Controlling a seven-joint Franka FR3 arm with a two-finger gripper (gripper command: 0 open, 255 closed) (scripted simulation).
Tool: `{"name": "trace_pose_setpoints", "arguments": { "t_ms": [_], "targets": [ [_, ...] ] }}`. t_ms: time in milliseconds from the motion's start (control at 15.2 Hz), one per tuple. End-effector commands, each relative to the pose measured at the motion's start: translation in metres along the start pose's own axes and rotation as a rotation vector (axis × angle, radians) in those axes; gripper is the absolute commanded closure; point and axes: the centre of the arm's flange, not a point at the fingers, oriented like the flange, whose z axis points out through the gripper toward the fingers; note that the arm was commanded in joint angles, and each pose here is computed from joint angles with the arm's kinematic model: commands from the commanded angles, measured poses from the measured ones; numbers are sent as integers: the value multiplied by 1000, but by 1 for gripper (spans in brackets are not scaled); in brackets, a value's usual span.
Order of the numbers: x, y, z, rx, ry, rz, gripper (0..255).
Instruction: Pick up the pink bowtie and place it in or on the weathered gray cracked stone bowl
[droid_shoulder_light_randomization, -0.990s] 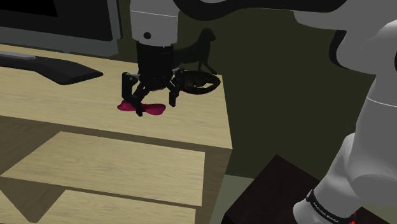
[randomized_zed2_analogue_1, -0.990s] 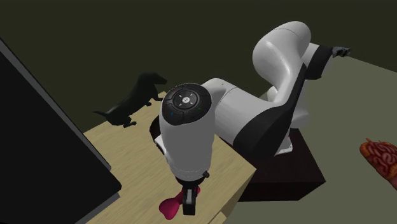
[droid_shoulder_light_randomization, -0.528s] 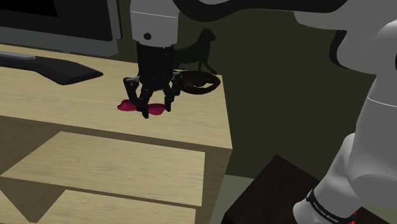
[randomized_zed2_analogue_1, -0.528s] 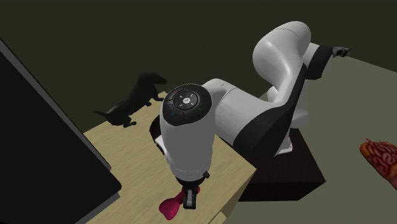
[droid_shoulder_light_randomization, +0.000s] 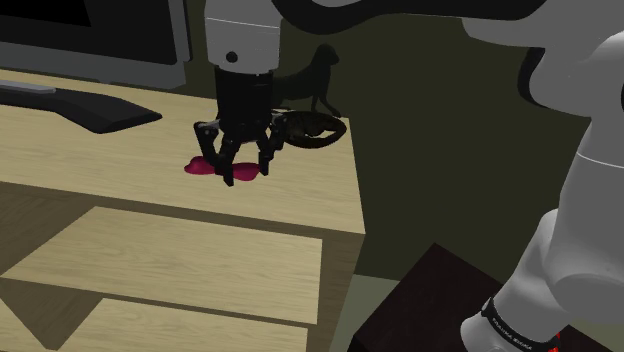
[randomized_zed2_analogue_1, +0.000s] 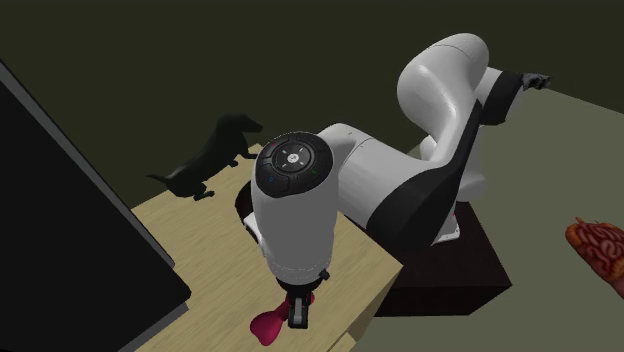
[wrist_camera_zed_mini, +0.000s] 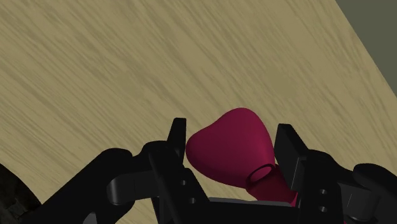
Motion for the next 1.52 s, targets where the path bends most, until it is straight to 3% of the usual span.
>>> {"name": "trace_pose_setpoints", "arguments": {
  "t_ms": [0, 1452],
  "targets": [
    [0, 0, -5, 0, 0, 0, 255],
    [1, 0, -121, 0, 0, 0, 255]
  ]
}}
